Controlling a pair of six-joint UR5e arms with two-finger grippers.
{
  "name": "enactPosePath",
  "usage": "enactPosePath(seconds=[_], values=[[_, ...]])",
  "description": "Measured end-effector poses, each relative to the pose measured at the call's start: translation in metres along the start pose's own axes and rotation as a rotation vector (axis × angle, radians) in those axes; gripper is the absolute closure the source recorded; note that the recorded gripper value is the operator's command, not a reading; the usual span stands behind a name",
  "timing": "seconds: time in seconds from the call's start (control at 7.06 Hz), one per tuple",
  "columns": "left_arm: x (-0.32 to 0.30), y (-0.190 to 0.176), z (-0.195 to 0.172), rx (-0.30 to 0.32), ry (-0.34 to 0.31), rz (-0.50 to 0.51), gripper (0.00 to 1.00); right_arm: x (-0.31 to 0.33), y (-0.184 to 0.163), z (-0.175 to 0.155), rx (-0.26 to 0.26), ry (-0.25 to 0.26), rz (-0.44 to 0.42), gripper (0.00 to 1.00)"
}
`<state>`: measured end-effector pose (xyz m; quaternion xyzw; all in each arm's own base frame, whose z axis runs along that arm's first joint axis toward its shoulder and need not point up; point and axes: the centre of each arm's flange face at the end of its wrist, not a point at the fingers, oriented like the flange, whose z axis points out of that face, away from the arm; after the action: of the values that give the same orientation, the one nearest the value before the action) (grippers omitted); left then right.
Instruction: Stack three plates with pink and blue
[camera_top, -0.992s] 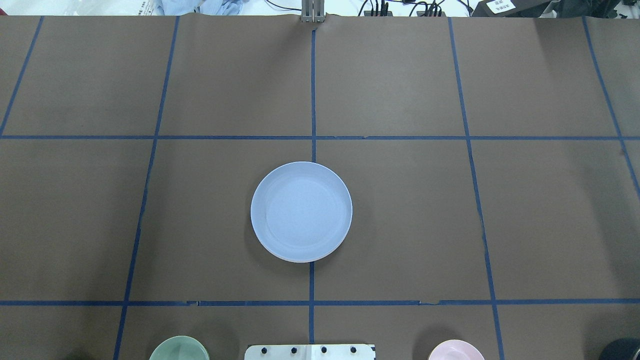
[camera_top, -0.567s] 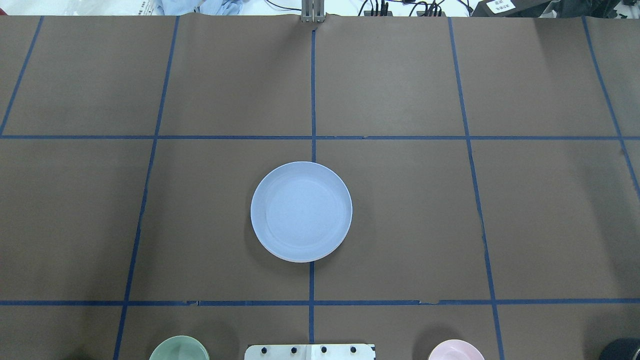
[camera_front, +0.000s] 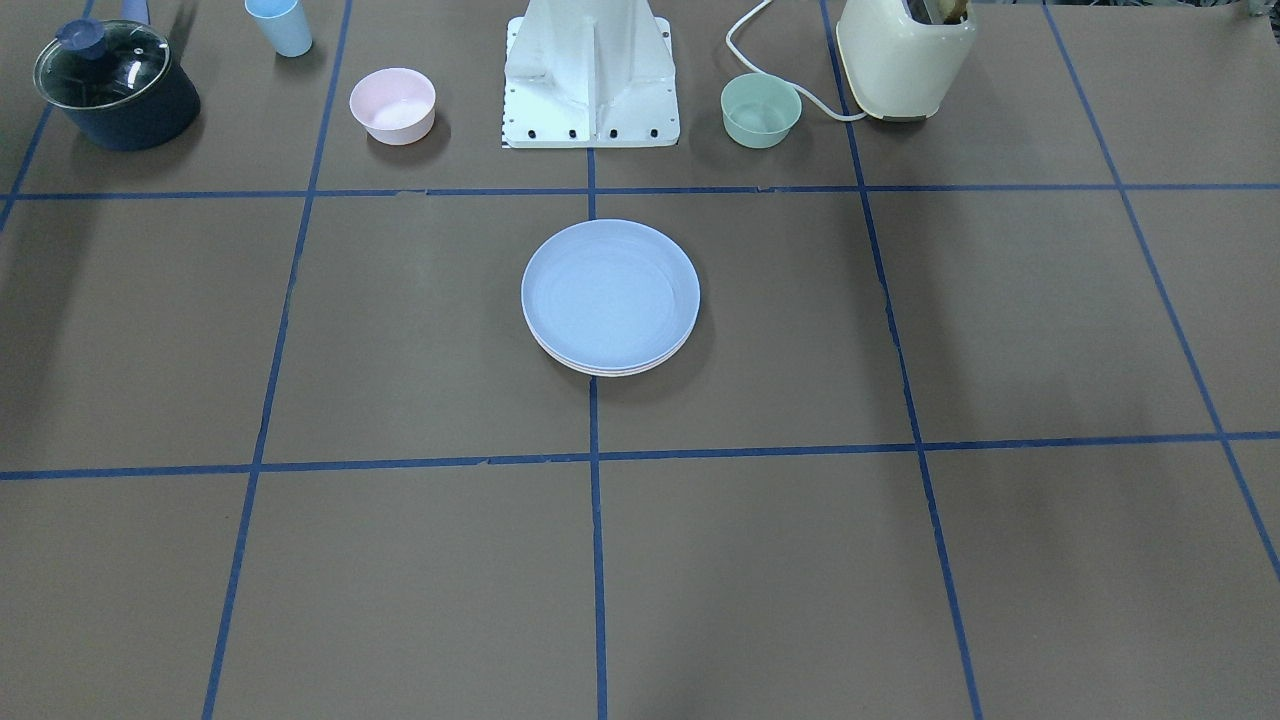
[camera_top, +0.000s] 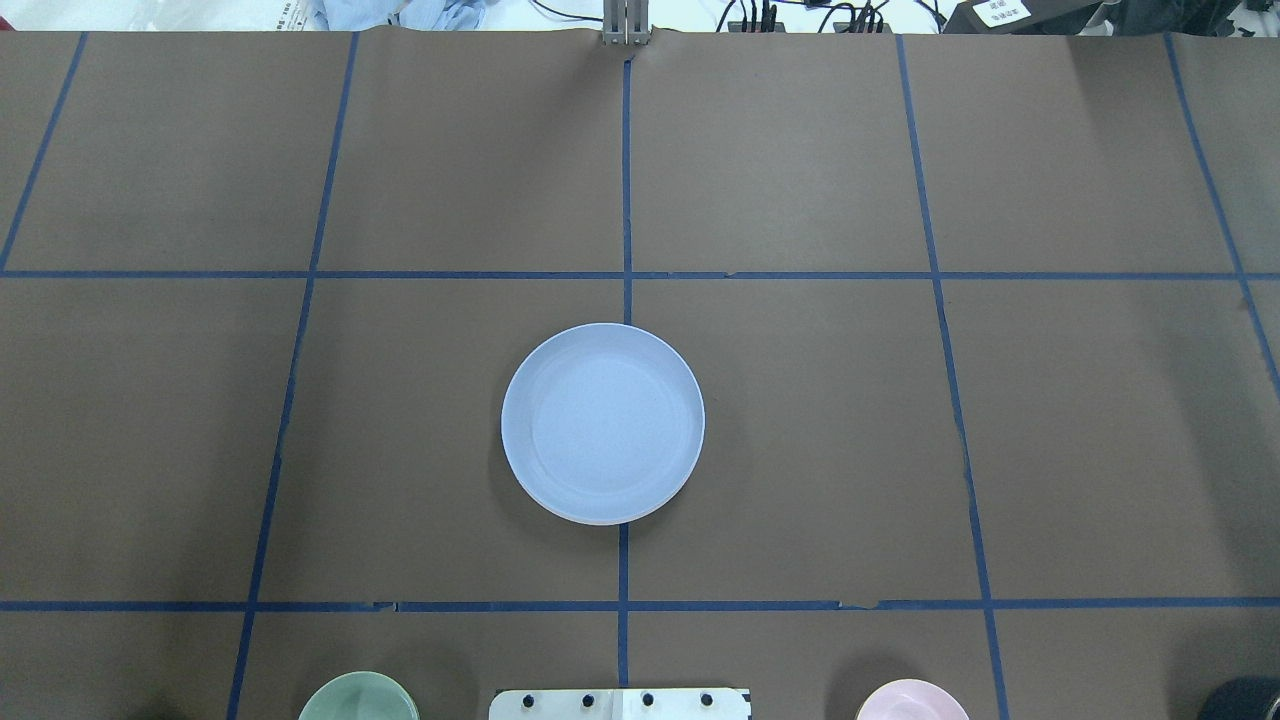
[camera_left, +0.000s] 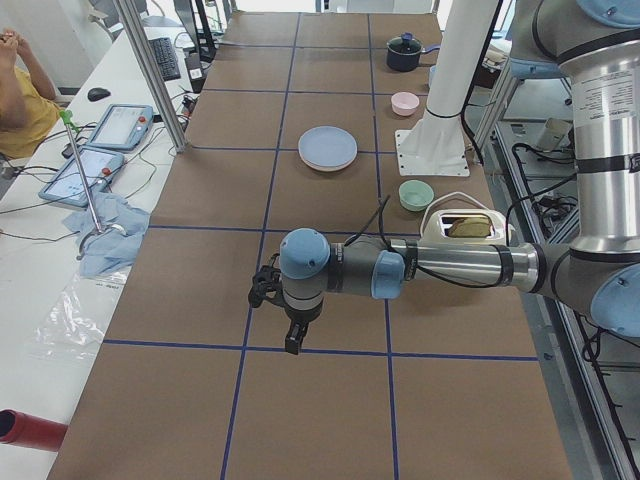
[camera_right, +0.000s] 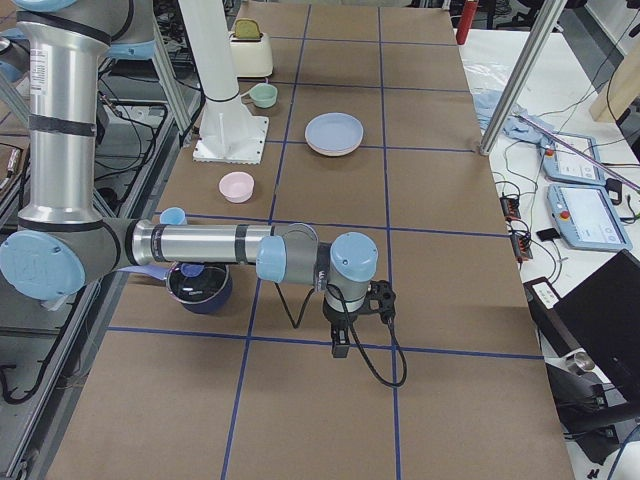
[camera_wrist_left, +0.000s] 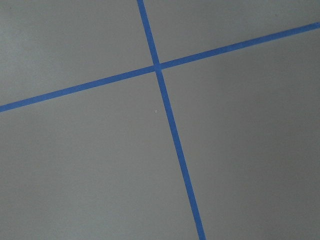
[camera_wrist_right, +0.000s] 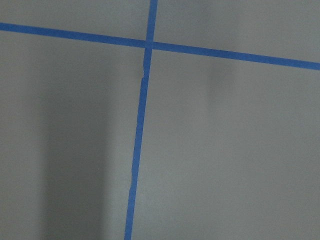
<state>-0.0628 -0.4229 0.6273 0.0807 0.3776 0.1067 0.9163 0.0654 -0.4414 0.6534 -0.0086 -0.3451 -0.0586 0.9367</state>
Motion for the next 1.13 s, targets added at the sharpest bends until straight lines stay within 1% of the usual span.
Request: enactPosePath(seconds=[1.13], values=[[-0.0045, 0.0031, 0.0052, -0.011, 0.002, -0.011, 0.00, 0.0003, 0.0002, 0.0004, -0.002, 0.000, 0.002, 0.00]])
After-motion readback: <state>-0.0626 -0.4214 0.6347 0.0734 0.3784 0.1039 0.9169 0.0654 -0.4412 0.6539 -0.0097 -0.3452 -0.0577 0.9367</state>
